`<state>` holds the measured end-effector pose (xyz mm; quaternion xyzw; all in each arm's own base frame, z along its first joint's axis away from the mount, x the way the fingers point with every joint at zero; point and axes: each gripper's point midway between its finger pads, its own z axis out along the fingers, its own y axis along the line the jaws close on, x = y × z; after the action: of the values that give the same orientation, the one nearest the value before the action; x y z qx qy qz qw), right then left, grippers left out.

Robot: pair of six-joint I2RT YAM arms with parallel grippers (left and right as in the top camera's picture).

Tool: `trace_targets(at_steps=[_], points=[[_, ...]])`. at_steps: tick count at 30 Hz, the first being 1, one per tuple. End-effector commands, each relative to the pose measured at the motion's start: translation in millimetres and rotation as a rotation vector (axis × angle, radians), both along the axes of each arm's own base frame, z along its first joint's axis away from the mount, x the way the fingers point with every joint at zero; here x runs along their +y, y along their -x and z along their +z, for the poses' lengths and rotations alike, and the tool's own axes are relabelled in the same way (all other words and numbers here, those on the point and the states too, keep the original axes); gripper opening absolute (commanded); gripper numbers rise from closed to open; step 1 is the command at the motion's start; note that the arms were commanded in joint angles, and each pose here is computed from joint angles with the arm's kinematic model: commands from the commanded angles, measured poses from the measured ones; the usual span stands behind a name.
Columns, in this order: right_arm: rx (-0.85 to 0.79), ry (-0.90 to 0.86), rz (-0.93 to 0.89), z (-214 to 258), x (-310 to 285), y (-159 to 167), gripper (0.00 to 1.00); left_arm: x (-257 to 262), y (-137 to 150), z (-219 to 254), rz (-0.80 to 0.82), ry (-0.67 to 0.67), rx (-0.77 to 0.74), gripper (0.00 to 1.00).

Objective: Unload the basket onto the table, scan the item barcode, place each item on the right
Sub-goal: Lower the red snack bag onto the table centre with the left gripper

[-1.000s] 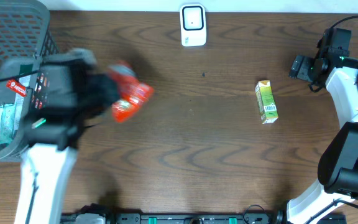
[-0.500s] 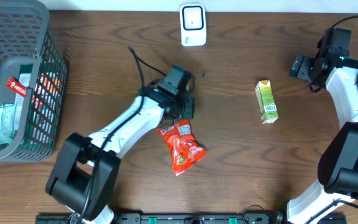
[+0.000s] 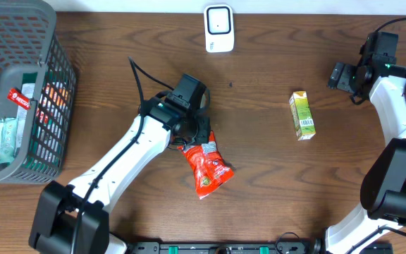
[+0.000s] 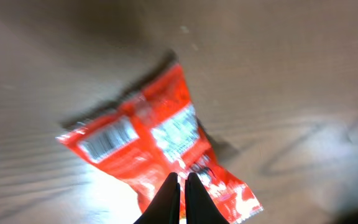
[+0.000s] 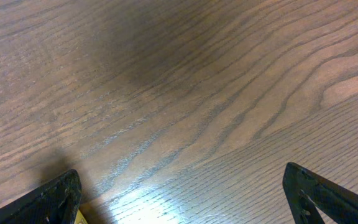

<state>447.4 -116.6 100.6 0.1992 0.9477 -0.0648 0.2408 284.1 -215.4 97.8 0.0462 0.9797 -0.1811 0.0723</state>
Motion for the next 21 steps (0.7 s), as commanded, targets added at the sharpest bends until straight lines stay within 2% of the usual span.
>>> trace_targets(at_steps=[1, 3, 5, 12, 16, 21], points=[[-0.037, 0.014, -0.003, 16.1, -2.0, -4.8, 0.99, -21.1, 32.7, -15.2, -0.120, 0.137, 0.154, 0.07], [-0.037, 0.015, -0.003, 16.1, -2.0, -4.8, 0.99, -36.3, 51.4, -13.3, -0.229, 0.258, 0.210, 0.07], [-0.037, 0.015, -0.004, 16.1, -2.2, -4.8, 0.99, -42.1, 60.3, -11.9, -0.278, 0.314, 0.234, 0.07], [-0.037, 0.015, -0.004, 16.1, -2.2, -4.8, 0.99, -38.1, 69.5, -45.1, -0.277, 0.314, 0.257, 0.07], [-0.037, 0.015, -0.004, 16.1, -2.2, -4.8, 0.99, -44.5, 77.6, -65.6, -0.291, 0.392, 0.264, 0.07], [-0.037, 0.015, -0.003, 16.1, -2.0, -4.8, 0.99, -46.4, 76.8, -100.8, -0.212, 0.405, 0.297, 0.07]])
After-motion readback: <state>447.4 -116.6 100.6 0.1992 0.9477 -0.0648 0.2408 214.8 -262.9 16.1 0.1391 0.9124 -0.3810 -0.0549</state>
